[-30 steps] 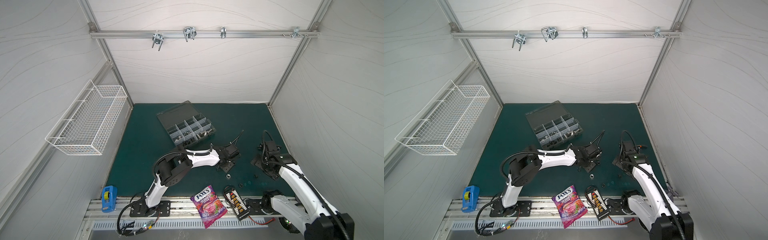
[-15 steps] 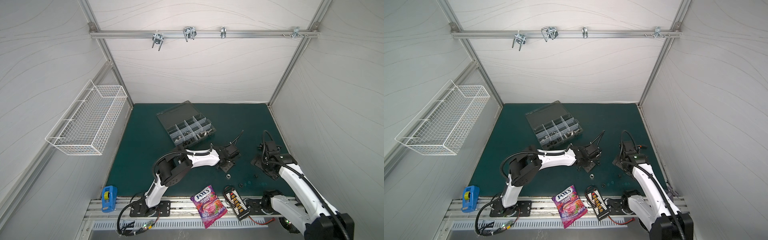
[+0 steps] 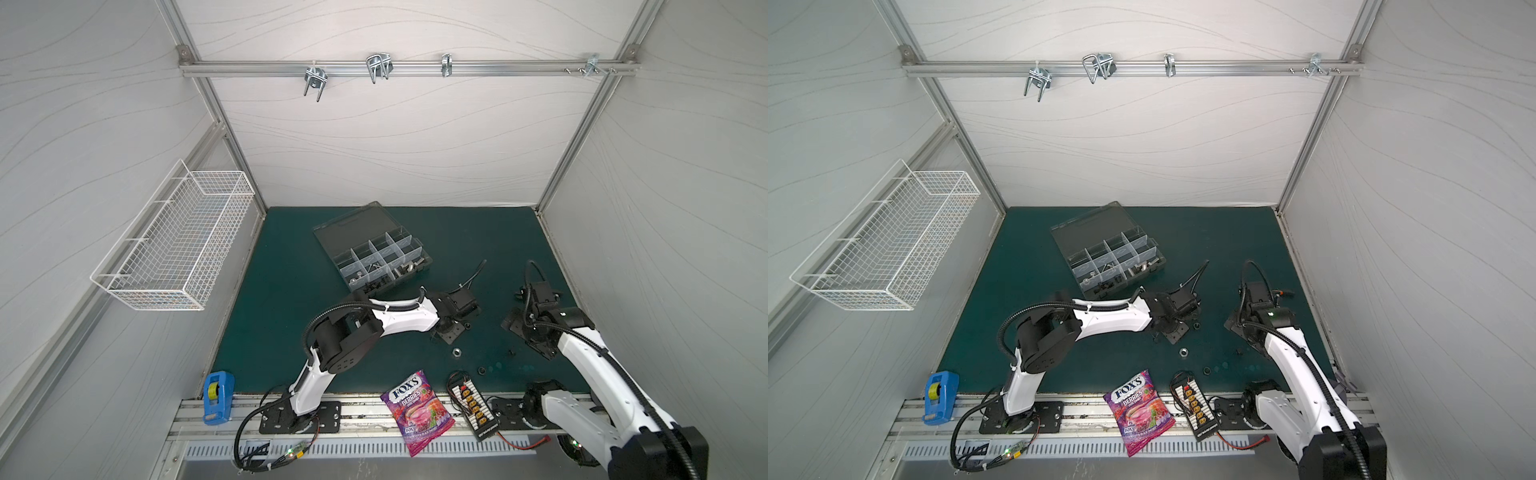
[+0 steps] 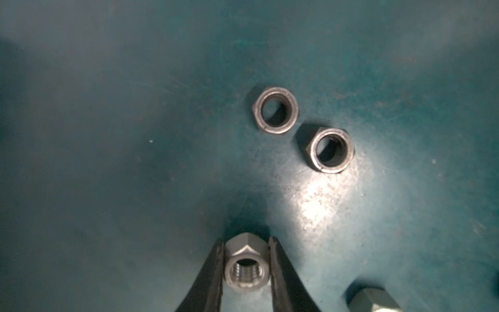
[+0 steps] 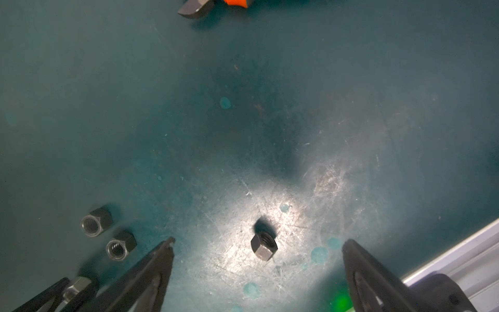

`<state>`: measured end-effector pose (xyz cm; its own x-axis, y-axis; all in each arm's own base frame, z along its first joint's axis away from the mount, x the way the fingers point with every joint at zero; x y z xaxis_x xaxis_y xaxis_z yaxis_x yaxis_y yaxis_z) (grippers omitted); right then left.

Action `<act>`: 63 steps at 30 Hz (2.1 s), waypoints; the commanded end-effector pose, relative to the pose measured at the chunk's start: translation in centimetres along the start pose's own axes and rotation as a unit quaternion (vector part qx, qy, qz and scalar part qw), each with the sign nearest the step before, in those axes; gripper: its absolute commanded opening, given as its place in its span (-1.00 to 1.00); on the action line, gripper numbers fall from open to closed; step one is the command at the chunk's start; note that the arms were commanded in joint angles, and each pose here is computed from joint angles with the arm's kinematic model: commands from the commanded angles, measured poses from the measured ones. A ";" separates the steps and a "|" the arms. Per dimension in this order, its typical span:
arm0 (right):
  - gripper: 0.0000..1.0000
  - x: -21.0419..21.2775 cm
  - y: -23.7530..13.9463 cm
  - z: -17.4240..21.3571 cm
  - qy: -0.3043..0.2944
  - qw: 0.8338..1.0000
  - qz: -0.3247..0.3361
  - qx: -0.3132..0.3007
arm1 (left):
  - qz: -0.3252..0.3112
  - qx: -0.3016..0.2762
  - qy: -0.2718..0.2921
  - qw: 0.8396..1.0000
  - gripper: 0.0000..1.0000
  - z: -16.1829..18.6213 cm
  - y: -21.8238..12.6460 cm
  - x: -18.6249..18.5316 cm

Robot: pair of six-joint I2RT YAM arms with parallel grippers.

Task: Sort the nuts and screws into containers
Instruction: 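Lower the left gripper and close it on a silver hex nut, then carry the silver nut with the left gripper over the nut compartment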

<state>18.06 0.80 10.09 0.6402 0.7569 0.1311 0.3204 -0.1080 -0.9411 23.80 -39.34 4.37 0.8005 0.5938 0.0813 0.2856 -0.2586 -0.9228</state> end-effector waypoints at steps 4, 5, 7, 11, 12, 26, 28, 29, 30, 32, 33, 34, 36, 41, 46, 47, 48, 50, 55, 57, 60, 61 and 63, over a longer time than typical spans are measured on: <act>0.98 0.3 -0.4 -0.4 0.002 1.000 -0.007 -0.003 | -0.027 -0.040 -0.051 0.997 -0.43 -1.6 -3.8 3.9; 0.98 0.4 -0.4 -0.4 0.002 1.000 -0.007 -0.003 | -0.031 -0.044 -0.060 0.997 -0.43 -1.5 -4.1 4.6; 0.98 0.5 -0.4 -0.4 0.002 1.000 -0.008 -0.002 | -0.040 -0.049 -0.082 0.995 -0.43 -1.4 -4.8 6.3; 0.98 0.5 -0.4 -0.4 0.001 1.000 -0.008 -0.001 | -0.067 -0.058 -0.118 0.989 -0.43 -0.6 -6.0 9.9; 0.98 0.5 -0.3 -0.4 0.000 1.000 -0.008 0.000 | -0.074 -0.059 -0.127 0.987 -0.43 -0.3 -6.4 10.8; 0.98 0.6 -0.3 -0.3 0.000 1.000 -0.009 0.003 | -0.155 -0.064 -0.250 0.954 -0.43 4.0 -9.9 21.7; 0.98 0.7 -0.3 -0.3 0.000 1.000 -0.011 0.005 | -0.165 -0.067 -0.266 0.947 -0.43 4.4 -10.5 23.2; 0.98 0.7 -0.2 -0.3 0.000 1.000 -0.012 0.005 | -0.171 -0.066 -0.272 0.945 -0.43 4.7 -10.7 23.8; 0.98 0.7 -0.2 -0.2 0.000 1.000 -0.011 0.006 | -0.176 -0.066 -0.278 0.942 -0.43 4.9 -10.9 24.4; 0.98 0.7 -0.2 -0.2 0.001 1.000 -0.012 0.005 | -0.187 -0.065 -0.289 0.937 -0.43 5.5 -11.2 25.7; 0.98 0.7 -0.2 -0.3 0.001 1.000 -0.012 0.005 | -0.191 -0.066 -0.296 0.934 -0.43 5.7 -11.5 26.3; 0.98 0.7 -0.2 -0.2 0.000 1.000 -0.012 0.006 | -0.195 -0.065 -0.303 0.931 -0.43 6.0 -11.6 26.9; 0.98 0.7 -0.2 -0.2 0.000 1.000 -0.012 0.007 | -0.201 -0.063 -0.315 0.925 -0.43 6.6 -11.7 27.8; 0.98 0.7 -0.2 -0.1 0.000 1.000 -0.013 0.007 | -0.210 -0.058 -0.337 0.916 -0.43 7.8 -12.0 29.6; 0.98 0.6 -0.2 -0.1 0.000 1.000 -0.013 0.008 | -0.211 -0.049 -0.353 0.910 -0.43 8.7 -11.7 30.8; 0.98 0.7 -0.2 -0.1 0.000 1.000 -0.013 0.008 | -0.211 -0.046 -0.356 0.909 -0.43 8.9 -11.5 31.0; 0.98 0.6 -0.2 -0.1 -0.001 1.000 -0.013 0.008 | -0.210 -0.044 -0.360 0.908 -0.43 9.1 -11.4 31.1; 0.98 0.6 -0.2 -0.1 0.000 1.000 -0.013 0.007 | -0.207 -0.040 -0.364 0.907 -0.43 9.4 -11.1 31.4; 0.98 0.7 -0.1 -0.1 0.001 1.000 -0.013 0.008 | -0.203 -0.025 -0.370 0.906 -0.43 10.2 -10.2 31.9; 0.98 0.7 -0.2 -0.2 0.001 1.000 -0.013 0.008 | -0.201 -0.017 -0.372 0.906 -0.43 10.6 -9.7 32.0; 0.98 0.7 -0.1 -0.1 0.001 1.000 -0.011 0.008 | -0.199 -0.008 -0.373 0.906 -0.43 11.0 -9.0 32.2; 0.98 0.7 -0.1 -0.1 0.000 1.000 -0.011 0.009 | -0.198 -0.007 -0.374 0.906 -0.43 11.0 -8.9 32.3; 0.98 0.7 -0.1 -0.1 0.000 1.000 -0.011 0.008 | -0.195 -0.004 -0.373 0.907 -0.43 11.1 -8.5 32.2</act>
<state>18.44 1.28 10.09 0.6274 0.7640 0.1505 0.3234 -0.0798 -0.9429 40.39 -9.37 10.15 0.0629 0.9891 0.1333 0.4655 0.0891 -0.8806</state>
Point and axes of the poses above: each gripper's point midway between its finger pads, its own y axis out along the fingers, its own x axis along the line the jaws close on, z = x × y, the point moved 2 cm from there along -y, back along the fingers, and after that the axes turned 6 degrees about y, right-handed, at the moved point
